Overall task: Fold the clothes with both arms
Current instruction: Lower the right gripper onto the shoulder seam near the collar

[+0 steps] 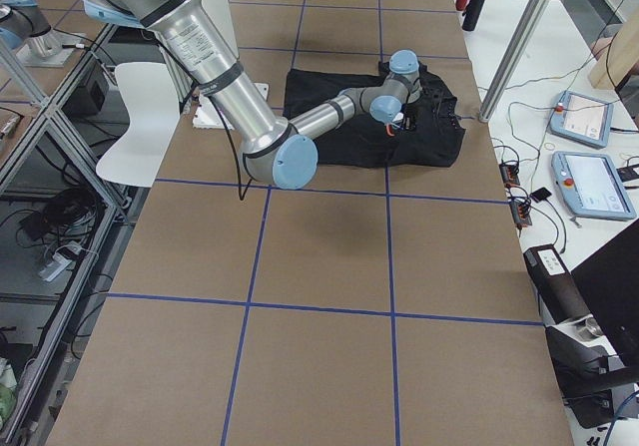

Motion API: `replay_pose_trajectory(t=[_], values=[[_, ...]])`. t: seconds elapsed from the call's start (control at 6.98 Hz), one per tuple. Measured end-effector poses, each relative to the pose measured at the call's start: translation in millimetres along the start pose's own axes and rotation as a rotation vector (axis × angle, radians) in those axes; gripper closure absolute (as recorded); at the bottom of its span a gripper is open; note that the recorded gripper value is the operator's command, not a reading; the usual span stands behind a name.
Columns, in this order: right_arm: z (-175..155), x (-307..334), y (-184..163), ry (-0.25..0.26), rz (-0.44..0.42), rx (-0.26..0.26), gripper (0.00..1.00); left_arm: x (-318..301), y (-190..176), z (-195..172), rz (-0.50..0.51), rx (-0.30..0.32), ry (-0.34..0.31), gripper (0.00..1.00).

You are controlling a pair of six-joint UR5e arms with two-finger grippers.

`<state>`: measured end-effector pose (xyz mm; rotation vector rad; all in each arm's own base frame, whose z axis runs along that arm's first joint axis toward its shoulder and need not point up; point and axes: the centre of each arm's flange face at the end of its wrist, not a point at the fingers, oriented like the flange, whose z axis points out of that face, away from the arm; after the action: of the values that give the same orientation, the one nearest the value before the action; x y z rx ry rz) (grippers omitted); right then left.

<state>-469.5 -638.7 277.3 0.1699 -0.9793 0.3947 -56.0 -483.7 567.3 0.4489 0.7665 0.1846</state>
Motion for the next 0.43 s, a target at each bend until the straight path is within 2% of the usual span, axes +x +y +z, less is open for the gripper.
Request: replay_pose_trajectory(t=[0.43], values=[[17, -32, 24, 0.006, -0.01, 0.006, 1.0, 0, 0, 0, 0.002, 0.001, 0.001, 0.0]])
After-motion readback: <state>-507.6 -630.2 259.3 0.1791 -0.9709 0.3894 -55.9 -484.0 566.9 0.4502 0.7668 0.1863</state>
